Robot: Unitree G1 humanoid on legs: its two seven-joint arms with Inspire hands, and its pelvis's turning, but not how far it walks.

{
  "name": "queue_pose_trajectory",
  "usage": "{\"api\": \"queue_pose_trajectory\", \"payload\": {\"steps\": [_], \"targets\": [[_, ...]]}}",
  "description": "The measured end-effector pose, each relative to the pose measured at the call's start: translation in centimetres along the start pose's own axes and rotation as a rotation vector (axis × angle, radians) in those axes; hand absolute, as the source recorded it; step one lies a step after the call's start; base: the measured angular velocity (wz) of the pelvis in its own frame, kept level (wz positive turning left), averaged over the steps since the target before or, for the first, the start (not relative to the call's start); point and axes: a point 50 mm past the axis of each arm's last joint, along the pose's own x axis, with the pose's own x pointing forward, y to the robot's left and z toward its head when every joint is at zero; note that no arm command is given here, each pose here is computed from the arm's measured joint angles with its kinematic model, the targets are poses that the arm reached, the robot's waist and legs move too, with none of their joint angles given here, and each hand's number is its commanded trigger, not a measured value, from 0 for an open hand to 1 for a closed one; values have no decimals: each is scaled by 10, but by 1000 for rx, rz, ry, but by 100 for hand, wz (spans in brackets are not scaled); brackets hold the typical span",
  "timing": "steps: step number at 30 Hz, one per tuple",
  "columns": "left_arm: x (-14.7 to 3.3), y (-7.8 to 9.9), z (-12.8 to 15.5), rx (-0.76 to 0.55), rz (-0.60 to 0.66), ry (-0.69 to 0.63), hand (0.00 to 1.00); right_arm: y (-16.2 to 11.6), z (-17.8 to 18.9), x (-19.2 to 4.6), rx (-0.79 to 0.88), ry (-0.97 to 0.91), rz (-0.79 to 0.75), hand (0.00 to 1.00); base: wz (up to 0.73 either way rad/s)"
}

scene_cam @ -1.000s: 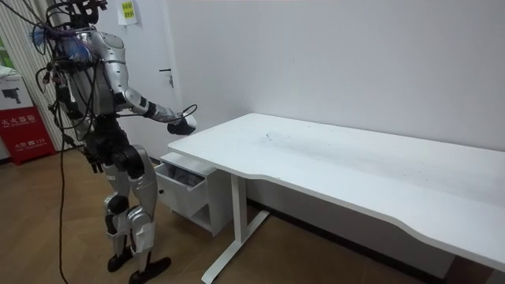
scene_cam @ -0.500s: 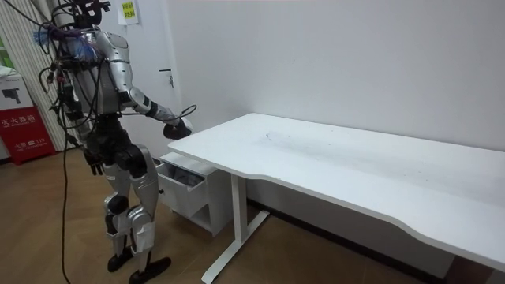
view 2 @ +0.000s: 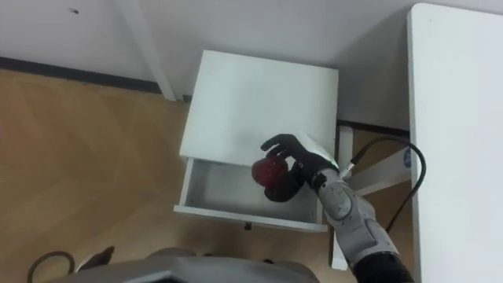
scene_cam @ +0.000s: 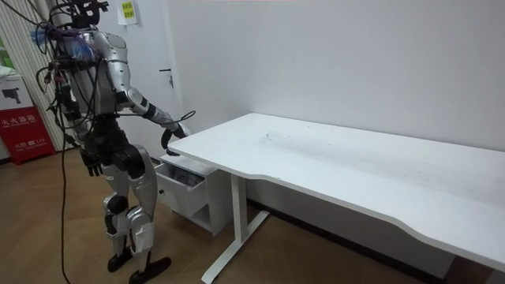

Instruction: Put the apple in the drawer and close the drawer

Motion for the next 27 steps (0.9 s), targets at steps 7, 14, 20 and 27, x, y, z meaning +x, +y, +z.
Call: {"api": "queue_pose_trajectory", "payload": {"steps": [7,14,20,27], "targets": [[1,0,4,0,1,-18,0,-2,-1,-1,1,1,-6,0,0],[1,0,5,-1,2,-25,0,-2,-1,-1,0,-1,-6,0,0],[1,0,4,-25,4,-22,0,4,-10,-1,17,30,5,0,-5],[0,-5,1,-139,13,-3,0,10,-45,-9,290,158,-94,0,0]]}}
